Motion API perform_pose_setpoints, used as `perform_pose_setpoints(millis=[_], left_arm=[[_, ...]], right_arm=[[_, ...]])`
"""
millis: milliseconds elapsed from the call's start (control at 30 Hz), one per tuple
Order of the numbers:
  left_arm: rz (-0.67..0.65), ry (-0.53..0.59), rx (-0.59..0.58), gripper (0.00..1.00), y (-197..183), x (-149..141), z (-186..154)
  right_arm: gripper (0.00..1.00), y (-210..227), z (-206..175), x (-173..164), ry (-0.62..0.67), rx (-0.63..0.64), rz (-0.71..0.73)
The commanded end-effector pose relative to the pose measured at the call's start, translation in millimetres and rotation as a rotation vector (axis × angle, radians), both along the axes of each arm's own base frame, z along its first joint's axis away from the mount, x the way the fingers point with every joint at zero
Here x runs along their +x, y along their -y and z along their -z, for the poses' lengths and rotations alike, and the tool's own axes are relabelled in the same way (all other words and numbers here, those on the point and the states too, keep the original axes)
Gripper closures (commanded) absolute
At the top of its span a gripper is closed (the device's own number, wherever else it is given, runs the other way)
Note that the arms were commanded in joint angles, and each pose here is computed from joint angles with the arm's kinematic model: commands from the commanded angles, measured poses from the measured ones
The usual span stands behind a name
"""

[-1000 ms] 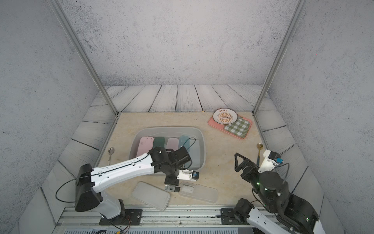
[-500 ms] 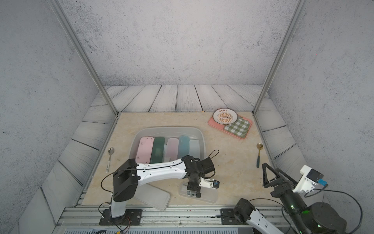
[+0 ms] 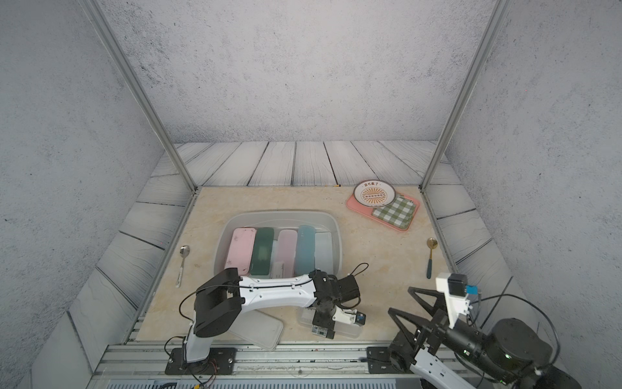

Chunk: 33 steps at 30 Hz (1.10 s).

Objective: Put the pencil case into the storage box
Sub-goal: Pick up the pencil case from the center of the board.

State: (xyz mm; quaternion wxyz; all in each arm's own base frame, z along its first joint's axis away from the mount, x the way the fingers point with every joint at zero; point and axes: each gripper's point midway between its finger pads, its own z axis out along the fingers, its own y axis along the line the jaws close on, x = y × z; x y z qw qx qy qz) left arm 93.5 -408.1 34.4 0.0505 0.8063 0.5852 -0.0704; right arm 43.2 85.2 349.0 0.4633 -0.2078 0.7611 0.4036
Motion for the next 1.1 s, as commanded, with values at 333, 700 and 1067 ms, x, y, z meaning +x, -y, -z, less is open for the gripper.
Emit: perform_pose_setpoints(millis=[333, 700, 1067], left_arm=[[0.023, 0.033, 0.038, 0.22, -1, 8, 18], [0.045, 0.060, 0.061, 0.19, 3, 14, 24], [0.040, 0.050, 0.084, 0.31, -1, 12, 35]], right_arm=[[0.01, 35, 11, -65, 0.121, -0.077, -0.187], [0.01, 54, 24, -77, 0.089, -0.122, -0.171], [0.01, 47, 23, -75, 0.093, -0.112, -0.190]])
